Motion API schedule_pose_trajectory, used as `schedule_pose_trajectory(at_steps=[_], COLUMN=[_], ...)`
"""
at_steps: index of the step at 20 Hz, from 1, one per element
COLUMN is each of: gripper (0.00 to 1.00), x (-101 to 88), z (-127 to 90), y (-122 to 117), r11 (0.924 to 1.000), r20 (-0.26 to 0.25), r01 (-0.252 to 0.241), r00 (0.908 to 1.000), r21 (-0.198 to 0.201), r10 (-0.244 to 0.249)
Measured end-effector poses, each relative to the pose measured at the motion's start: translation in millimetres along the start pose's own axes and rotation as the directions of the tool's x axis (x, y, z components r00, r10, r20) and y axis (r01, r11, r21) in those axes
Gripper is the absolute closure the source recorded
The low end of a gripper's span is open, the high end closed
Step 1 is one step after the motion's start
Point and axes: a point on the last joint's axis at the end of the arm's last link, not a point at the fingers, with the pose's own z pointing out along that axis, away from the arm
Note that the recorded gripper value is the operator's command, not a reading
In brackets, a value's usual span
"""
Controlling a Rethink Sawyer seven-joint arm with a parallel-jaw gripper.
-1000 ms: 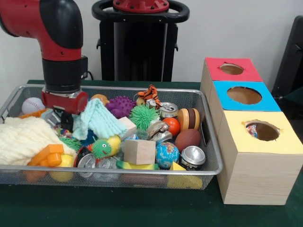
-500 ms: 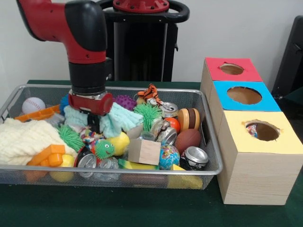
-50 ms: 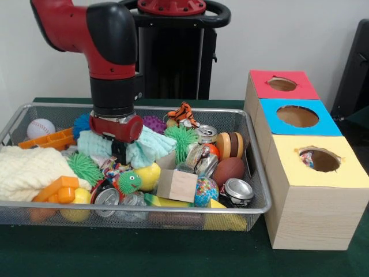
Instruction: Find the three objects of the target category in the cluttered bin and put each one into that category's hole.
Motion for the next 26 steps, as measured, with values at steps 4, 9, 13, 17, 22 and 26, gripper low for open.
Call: schedule_pose_trajectory(at_steps=[4,9,13,17,22,26], gripper=[1.00,1.00,1.00,1.00,0.00,0.00], x=[1.7,5.6,8.0,7.8,7.5,5.7], z=[-0.1,-1.6,-5.7,-10.6,-12.8,-13.3], y=[1.2,4.9,7.4,7.8,2.2,-1.7], r11=[0.9999,0.9998,0.9998,0.9992,0.9979,0.9967], r20=[0.006,0.024,0.046,0.057,0.063,0.070], r01=[-0.017,-0.022,-0.005,0.015,0.032,0.050], r00=[0.9998,0.9995,0.9989,0.9983,0.9974,0.9961], r21=[0.002,0.004,0.018,0.038,0.057,0.064], r10=[0.017,0.022,0.004,-0.017,-0.036,-0.054])
